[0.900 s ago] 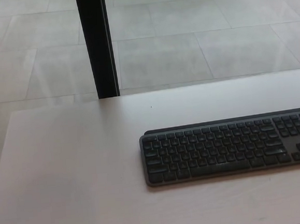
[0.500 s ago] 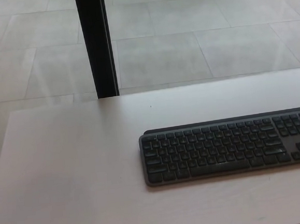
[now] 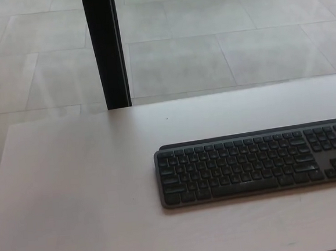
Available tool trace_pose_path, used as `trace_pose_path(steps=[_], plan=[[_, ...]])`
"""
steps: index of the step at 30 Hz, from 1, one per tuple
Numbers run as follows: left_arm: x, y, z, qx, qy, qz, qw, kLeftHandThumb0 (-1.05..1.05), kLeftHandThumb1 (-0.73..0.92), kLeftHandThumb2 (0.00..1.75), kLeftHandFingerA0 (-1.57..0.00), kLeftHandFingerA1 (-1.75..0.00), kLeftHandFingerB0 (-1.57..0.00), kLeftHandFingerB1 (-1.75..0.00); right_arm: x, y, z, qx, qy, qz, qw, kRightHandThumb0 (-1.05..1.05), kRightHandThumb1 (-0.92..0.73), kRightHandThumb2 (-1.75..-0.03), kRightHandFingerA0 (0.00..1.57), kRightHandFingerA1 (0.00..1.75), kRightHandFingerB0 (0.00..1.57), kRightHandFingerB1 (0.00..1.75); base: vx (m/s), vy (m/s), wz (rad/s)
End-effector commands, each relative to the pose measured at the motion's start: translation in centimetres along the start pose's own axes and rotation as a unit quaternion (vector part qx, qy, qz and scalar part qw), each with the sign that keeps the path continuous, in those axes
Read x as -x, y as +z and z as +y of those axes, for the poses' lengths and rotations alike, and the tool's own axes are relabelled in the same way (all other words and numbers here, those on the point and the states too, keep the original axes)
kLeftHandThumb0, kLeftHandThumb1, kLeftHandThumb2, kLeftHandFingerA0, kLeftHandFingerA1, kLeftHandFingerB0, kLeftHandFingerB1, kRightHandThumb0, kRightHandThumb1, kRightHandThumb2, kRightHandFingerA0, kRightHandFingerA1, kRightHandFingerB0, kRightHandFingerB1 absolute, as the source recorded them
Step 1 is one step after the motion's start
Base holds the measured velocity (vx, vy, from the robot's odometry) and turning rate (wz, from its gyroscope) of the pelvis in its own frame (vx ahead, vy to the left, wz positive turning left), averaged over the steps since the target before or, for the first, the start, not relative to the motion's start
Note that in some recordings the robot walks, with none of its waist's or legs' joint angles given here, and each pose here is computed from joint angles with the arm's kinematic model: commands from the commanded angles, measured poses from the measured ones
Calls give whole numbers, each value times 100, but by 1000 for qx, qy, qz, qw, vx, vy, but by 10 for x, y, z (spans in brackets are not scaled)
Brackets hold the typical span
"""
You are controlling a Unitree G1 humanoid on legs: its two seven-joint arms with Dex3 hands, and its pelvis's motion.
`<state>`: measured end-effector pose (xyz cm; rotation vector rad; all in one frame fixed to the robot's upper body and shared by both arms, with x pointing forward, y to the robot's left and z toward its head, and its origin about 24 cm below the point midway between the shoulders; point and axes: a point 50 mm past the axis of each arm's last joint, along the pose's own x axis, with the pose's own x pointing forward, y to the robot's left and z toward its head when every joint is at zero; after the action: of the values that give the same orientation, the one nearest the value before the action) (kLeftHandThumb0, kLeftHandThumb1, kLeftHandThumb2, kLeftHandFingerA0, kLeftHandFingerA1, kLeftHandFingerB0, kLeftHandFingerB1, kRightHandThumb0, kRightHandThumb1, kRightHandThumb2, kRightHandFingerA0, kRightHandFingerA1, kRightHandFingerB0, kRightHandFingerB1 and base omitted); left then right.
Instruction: The robot uses its right fingers to click on the space key of the black keyboard placed on the center of the white desk.
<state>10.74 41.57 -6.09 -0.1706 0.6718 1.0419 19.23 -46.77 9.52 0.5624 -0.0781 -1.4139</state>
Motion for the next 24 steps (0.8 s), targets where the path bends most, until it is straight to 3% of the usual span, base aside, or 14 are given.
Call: trace_pose_path(steps=[1, 7, 10, 11, 12, 13, 14, 15, 16, 17, 21, 22, 24], plan=[[-2, 11, 8, 33, 22, -11, 999, -49, 68, 60, -70, -71, -58, -57, 10, 35, 37, -22, 18, -63, 998, -55, -57, -64, 87, 76, 78, 76, 0, 0, 0], [-2, 13, 9, 34, 20, -16, 999, -50, 68, 60, -73, -71, -59, -56, 52, 28, 89, 42, 150, -106, 982, -62, -54, -57, 95, 67, 87, 59, 0, 0, 0], [-2, 13, 9, 22, 17, -18, 999, -51, 69, 61, -72, -72, -59, -56, 79, 17, 106, 86, 204, -126, 967, -48, -56, -57, 90, 62, 75, 51, 0, 0, 0], [-2, 13, 9, 27, 18, -18, 999, -51, 69, 61, -70, -72, -56, -55, 97, 7, 113, 114, 255, -141, 950, -46, -50, -88, 85, 76, 63, 64, 0, 0, 0], [-2, 13, 9, 27, 18, -19, 999, -51, 69, 61, -70, -72, -56, -55, 99, 5, 114, 117, 261, -142, 948, -46, -50, -88, 85, 76, 63, 64, 0, 0, 0], [-2, 14, 9, 23, 18, -19, 999, -51, 70, 61, -69, -67, -53, -53, 107, 0, 117, 122, 268, -140, 945, -42, -47, -87, 85, 75, 66, 65, 0, 0, 0], [-2, 14, 9, 24, 17, -21, 999, -51, 69, 60, -70, -69, -58, -56, 123, -12, 121, 163, 307, -149, 926, -38, -58, -58, 99, 66, 73, 49, 0, 0, 0], [-2, 14, 9, 25, 17, -21, 999, -51, 69, 60, -70, -69, -58, -56, 125, -14, 122, 168, 312, -150, 923, -38, -58, -58, 99, 66, 73, 49, 0, 0, 0], [-2, 14, 9, 22, 15, -22, 999, -52, 69, 61, -71, -70, -58, -55, 131, -24, 121, 188, 339, -155, 909, -39, -47, -81, 87, 73, 64, 61, 0, 0, 0], [-2, 16, 8, 17, 13, -24, 999, -52, 69, 61, -71, -70, -58, -55, 141, -39, 119, 215, 381, -159, 885, -39, -47, -81, 87, 73, 64, 61, 0, 0, 0], [-2, 16, 10, 29, 16, -24, 999, -51, 70, 61, -69, -71, -55, -55, 157, -65, 114, 251, 440, -140, 851, -42, -47, -82, 86, 70, 61, 60, 0, 0, 0], [-2, 16, 9, 28, 15, -23, 999, -51, 70, 61, -69, -72, -57, -56, 161, -70, 112, 261, 448, -144, 843, -35, -55, -57, 97, 62, 70, 46, 0, 0, 0], [-2, 16, 9, 23, 16, -23, 999, -51, 70, 61, -71, -70, -58, -55, 174, -90, 103, 299, 478, -146, 813, -29, -56, -57, 96, 67, 68, 46, 0, 0, 0]])
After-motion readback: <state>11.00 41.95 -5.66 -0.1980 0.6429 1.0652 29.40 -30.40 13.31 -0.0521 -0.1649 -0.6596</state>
